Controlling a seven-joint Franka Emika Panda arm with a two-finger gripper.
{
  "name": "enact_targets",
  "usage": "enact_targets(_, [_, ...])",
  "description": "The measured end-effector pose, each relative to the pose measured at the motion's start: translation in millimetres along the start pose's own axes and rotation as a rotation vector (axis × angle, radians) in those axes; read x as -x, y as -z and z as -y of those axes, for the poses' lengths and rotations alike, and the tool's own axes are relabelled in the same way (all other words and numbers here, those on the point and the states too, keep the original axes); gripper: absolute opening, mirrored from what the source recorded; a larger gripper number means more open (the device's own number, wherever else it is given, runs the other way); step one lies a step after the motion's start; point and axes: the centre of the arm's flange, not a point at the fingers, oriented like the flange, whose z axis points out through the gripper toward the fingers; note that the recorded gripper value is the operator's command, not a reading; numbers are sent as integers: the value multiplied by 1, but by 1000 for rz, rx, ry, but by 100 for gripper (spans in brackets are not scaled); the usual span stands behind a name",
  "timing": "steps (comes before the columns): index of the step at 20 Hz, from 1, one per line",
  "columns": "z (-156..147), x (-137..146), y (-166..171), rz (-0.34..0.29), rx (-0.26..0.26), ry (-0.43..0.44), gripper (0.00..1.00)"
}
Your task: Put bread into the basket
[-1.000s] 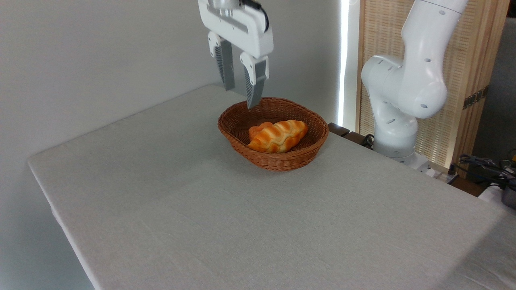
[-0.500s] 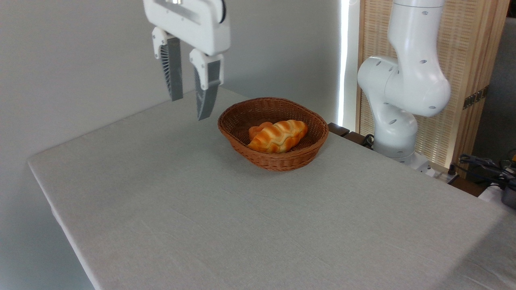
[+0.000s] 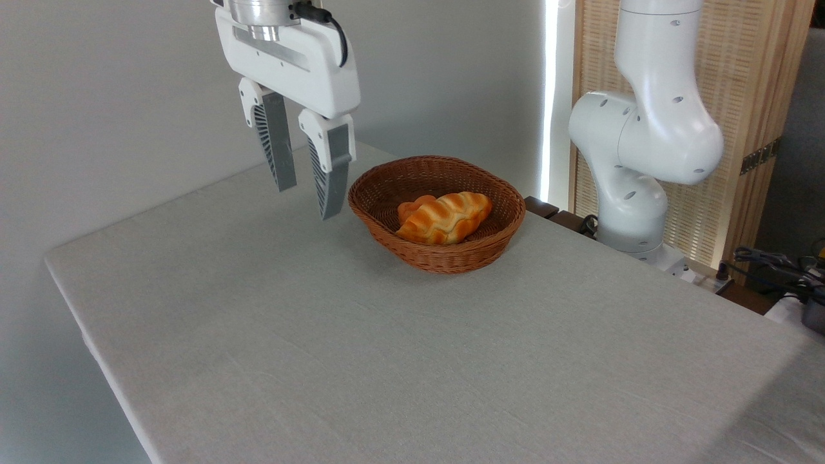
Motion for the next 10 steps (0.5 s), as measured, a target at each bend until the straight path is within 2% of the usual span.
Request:
enact_targets(5, [21, 15, 0, 9, -13, 42, 100])
enact_targets(10, [28, 18, -2, 13, -11, 55, 100])
